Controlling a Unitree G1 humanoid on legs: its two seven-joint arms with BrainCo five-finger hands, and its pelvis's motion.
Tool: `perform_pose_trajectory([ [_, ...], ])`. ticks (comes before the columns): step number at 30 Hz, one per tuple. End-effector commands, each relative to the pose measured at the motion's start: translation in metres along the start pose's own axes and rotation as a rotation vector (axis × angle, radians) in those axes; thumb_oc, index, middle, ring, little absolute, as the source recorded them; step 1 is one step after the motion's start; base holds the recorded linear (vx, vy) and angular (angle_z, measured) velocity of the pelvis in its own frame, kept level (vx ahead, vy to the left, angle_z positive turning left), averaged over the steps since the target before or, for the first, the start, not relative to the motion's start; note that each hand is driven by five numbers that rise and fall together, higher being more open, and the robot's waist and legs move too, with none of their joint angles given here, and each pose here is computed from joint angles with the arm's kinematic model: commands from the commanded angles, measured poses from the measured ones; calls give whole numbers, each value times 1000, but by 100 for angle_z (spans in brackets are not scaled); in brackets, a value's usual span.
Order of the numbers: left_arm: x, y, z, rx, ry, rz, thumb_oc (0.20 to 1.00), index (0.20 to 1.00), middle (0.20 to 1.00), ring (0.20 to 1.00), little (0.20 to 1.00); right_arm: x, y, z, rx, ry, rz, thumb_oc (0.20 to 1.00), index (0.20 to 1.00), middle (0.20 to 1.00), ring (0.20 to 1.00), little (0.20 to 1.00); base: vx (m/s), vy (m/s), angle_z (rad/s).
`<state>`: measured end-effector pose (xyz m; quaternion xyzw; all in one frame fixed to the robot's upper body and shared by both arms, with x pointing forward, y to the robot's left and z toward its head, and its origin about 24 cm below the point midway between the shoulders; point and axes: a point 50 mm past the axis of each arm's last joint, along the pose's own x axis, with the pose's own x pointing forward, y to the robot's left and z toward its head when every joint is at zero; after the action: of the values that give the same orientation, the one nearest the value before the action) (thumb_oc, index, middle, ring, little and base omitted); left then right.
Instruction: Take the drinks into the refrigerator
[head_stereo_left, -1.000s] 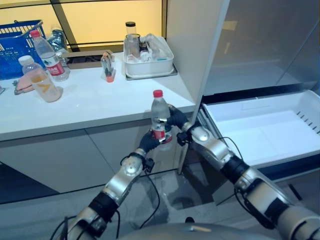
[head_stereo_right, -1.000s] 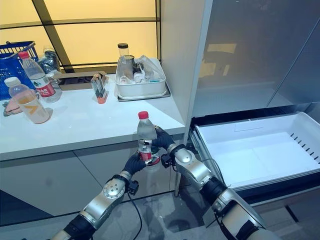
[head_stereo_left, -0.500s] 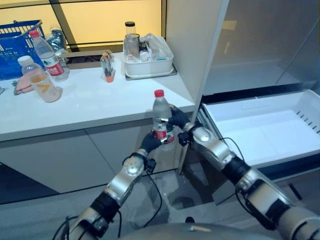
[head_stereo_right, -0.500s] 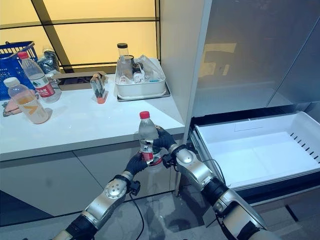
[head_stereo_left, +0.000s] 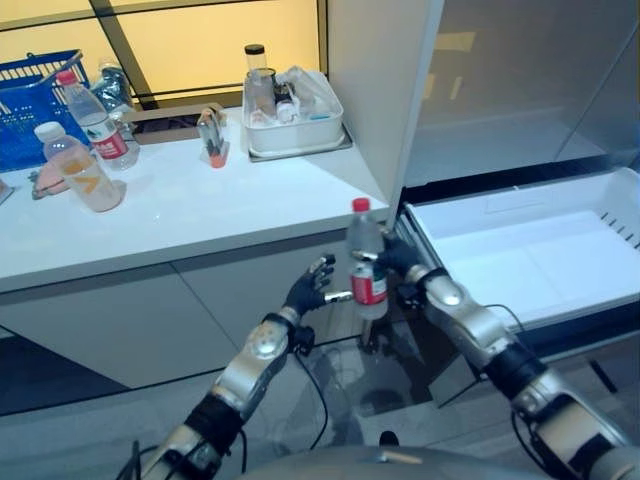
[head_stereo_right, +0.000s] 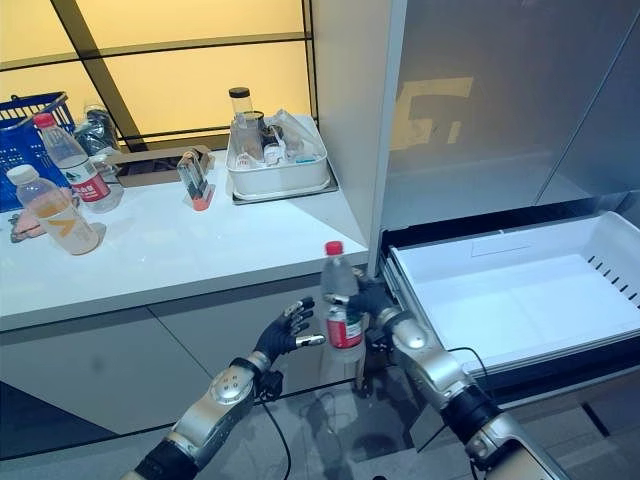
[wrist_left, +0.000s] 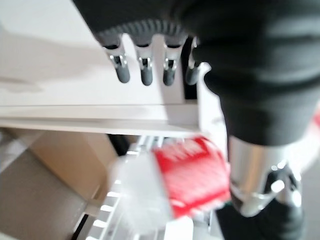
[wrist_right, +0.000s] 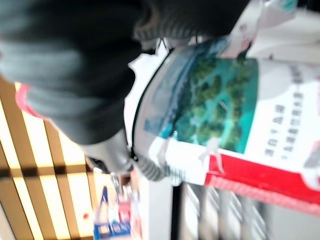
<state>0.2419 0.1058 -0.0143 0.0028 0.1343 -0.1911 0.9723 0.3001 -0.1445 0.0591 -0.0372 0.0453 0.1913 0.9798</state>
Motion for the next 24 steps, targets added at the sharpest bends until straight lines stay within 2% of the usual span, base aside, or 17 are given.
perform_pose_trajectory([
  [1,3,13,8,-32,-50,14,1000,1000,1000,1000,1000,2,-10,82,66,-403,-25,200,200,200,200,200,0,0,0],
  [10,-18,24,-12,-146,2,69,1000,1000,1000,1000,1000,-33,-53,101,26,-534,-198,200,200,200,200,200,0,0,0],
  [17,-26,26,-19,-207,12,90,1000,1000,1000,1000,1000,-58,-73,120,5,-645,-277,200,200,200,200,200,0,0,0],
  [24,-33,35,-23,-235,11,144,1000,1000,1000,1000,1000,-94,-107,123,-75,-682,-484,200,200,200,200,200,0,0,0],
])
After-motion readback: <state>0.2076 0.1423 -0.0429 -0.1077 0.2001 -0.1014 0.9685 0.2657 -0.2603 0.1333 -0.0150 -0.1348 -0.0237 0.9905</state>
